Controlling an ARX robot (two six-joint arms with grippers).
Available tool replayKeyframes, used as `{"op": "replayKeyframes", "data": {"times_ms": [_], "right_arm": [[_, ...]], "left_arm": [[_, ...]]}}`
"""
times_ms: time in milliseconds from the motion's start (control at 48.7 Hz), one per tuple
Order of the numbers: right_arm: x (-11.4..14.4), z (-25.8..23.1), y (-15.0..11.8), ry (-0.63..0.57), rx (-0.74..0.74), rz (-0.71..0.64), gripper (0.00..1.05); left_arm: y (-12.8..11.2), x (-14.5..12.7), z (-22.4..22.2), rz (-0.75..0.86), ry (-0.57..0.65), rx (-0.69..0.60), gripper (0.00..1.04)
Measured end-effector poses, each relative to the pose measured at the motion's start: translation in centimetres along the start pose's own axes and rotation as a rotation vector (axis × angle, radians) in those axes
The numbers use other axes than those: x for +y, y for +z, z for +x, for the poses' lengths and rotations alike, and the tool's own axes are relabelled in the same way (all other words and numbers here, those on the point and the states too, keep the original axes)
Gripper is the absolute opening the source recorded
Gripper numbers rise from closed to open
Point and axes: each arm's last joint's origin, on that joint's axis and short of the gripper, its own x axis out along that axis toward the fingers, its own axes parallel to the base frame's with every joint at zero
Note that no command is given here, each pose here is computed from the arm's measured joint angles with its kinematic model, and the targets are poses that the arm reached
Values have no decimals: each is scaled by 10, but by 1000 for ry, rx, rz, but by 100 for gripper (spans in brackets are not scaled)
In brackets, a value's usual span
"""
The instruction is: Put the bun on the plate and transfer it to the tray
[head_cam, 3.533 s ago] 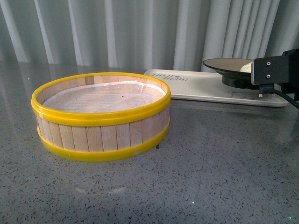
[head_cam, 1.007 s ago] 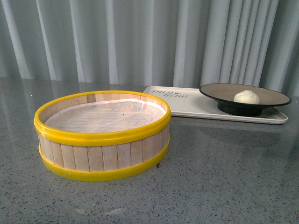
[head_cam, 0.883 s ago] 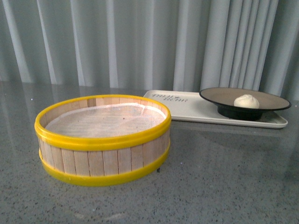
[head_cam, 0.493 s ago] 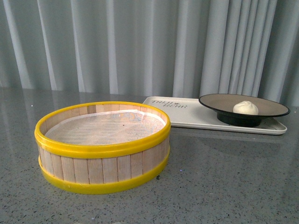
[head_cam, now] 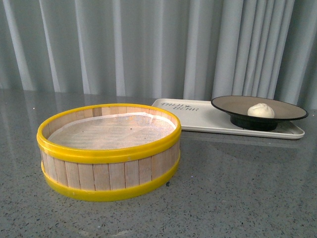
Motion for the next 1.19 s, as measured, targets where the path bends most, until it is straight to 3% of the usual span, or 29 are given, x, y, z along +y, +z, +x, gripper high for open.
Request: {"op": "replayKeyframes", "data": {"times_ms": [1191], "right_arm": [[0,-39,-9,1,13,0,2]], "left_arm": [[0,0,0,0,0,0,98]]}}
